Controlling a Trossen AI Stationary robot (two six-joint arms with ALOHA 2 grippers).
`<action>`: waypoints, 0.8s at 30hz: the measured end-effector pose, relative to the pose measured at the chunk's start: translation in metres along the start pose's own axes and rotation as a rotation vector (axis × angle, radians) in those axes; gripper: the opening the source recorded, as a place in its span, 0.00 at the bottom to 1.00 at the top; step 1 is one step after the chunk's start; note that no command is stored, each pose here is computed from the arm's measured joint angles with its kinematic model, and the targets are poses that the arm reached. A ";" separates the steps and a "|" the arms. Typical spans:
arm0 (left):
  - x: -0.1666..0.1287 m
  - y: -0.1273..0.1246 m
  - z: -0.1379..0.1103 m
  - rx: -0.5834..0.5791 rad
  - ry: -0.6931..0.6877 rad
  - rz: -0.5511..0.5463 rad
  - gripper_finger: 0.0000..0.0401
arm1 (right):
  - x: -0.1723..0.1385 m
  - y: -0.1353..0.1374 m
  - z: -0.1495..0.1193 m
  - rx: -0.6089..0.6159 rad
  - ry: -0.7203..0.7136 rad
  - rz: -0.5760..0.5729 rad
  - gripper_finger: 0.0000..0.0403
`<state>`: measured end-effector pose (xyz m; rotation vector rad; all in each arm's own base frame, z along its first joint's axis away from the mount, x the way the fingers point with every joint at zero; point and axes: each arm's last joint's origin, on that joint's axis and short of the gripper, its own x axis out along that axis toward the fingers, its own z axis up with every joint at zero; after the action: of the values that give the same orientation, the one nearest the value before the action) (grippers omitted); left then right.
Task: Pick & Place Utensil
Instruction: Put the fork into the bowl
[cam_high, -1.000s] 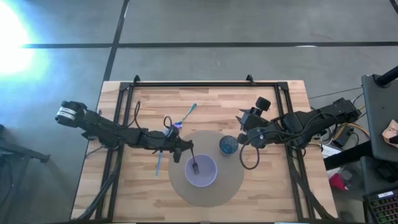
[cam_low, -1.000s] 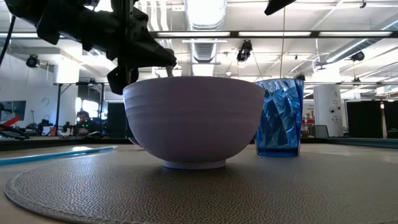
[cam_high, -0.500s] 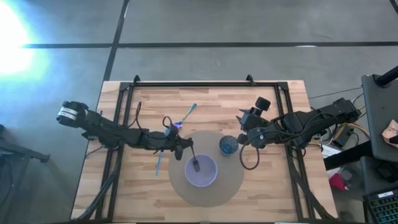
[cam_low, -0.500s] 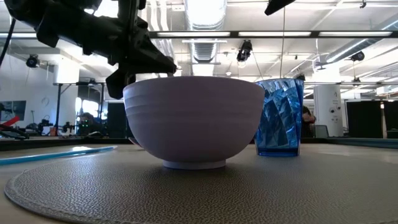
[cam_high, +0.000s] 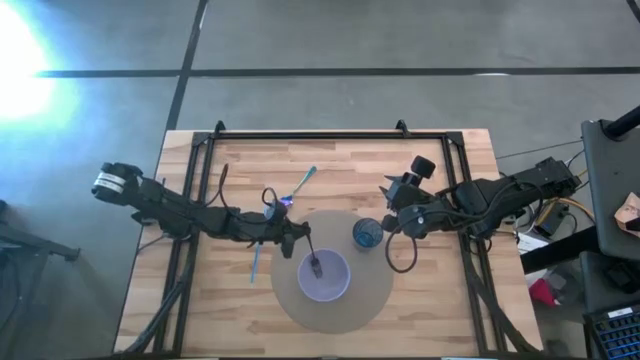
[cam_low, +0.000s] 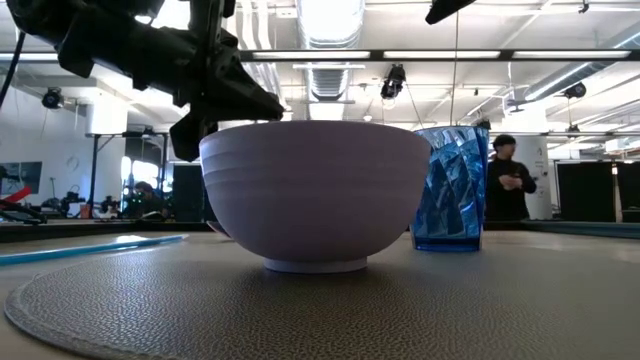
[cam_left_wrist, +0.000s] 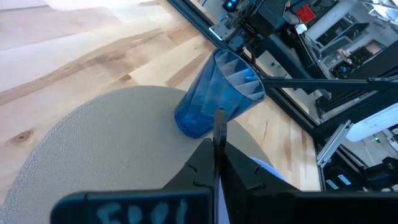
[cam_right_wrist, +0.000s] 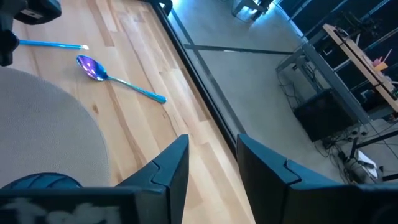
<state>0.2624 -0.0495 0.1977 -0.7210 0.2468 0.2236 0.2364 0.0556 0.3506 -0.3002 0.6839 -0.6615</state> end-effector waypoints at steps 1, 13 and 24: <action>0.000 0.000 0.000 0.006 0.000 0.001 0.04 | 0.000 0.000 0.000 0.000 0.000 0.000 0.33; 0.000 0.003 -0.003 0.060 0.030 0.031 0.06 | 0.000 0.000 0.000 0.002 0.000 0.000 0.29; 0.000 0.003 -0.003 0.078 0.031 0.031 0.10 | 0.000 0.000 0.000 -0.004 0.000 0.000 0.32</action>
<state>0.2608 -0.0492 0.1933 -0.6437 0.2953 0.2308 0.2364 0.0556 0.3506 -0.3039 0.6850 -0.6601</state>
